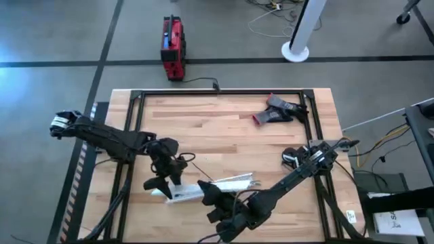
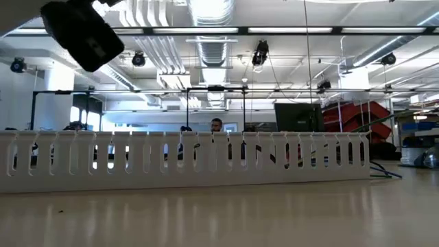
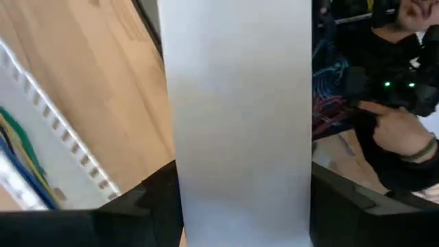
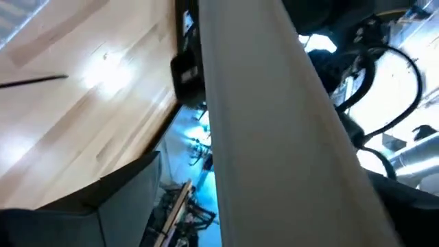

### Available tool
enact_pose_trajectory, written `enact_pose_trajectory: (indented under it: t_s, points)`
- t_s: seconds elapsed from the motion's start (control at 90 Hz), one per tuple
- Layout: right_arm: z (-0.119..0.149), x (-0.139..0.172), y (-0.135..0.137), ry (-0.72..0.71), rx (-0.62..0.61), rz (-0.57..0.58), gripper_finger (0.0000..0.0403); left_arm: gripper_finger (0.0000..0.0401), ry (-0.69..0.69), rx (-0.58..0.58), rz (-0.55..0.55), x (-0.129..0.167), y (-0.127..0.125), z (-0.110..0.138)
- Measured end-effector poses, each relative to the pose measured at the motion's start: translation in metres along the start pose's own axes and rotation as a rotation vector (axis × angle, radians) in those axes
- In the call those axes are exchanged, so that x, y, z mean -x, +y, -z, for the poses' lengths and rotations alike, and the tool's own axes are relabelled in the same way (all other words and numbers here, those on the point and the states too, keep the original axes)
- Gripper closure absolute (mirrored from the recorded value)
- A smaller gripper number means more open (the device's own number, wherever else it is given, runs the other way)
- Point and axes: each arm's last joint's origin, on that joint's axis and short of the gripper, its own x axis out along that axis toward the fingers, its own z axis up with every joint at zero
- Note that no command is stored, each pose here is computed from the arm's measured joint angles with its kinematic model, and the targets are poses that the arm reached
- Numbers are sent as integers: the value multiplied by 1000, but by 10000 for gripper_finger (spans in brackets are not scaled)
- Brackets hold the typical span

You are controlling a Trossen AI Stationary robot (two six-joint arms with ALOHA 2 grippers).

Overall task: Ziptie cables
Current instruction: Close the white cable duct

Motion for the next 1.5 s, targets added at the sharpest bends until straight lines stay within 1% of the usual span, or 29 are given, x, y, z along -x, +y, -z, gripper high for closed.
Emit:
enact_pose_trajectory:
  t_s: [0.078,0.189,0.278,0.344,0.4,0.467,0.567,0.644,0.7,0.789,0.9,0.944,1.033,1.167,1.2,1.244,1.344,1.367,1.5]
  points:
    - [-2,0,-3,-13,17,15,55,188,-8,-11,-12,1,1,-1]
    - [-4,0,-7,-40,19,33,55,189,-20,-6,-69,1,6,-2]
    - [-6,0,-8,-94,-23,31,55,189,-23,-18,-123,0,10,-1]
    - [-8,1,-8,-146,-88,15,55,189,-27,-32,-166,1,13,-1]
    - [-9,1,-8,-192,-182,-8,54,189,-26,-42,-224,2,14,0]
    - [-11,1,-6,-266,-347,-63,55,189,-12,-36,-329,5,17,3]
    - [-15,2,-3,-386,-628,-205,55,189,-5,-20,-514,8,22,7]
    - [-15,0,-3,-428,-810,-296,54,189,-16,-1,-655,10,26,8]
    - [-14,-3,-3,-409,-894,-322,55,189,-31,2,-717,9,27,7]
    - [0,-8,-7,-328,-1009,-354,55,189,-33,16,-799,4,30,8]
    - [37,-14,-23,-200,-1249,-408,55,189,-31,36,-887,-8,37,10]
    - [54,-18,-29,-159,-1305,-458,55,189,-43,38,-922,-14,42,10]
    - [80,-33,-31,-101,-1338,-581,55,189,-58,25,-965,-27,50,10]
    - [101,-55,-18,-11,-1216,-733,55,189,-60,3,-974,-46,58,6]
    - [104,-61,-13,1,-1181,-769,55,189,-53,-2,-977,-50,58,5]
    - [107,-70,-8,8,-1171,-798,55,189,-48,-9,-985,-55,58,2]
    - [108,-89,3,-5,-1177,-854,55,189,-23,-19,-986,-65,60,0]
    - [108,-93,3,-18,-1193,-856,55,189,-20,-20,-985,-67,60,-1]
    - [113,-108,9,-47,-1217,-934,55,189,-18,-32,-987,-72,58,-4]
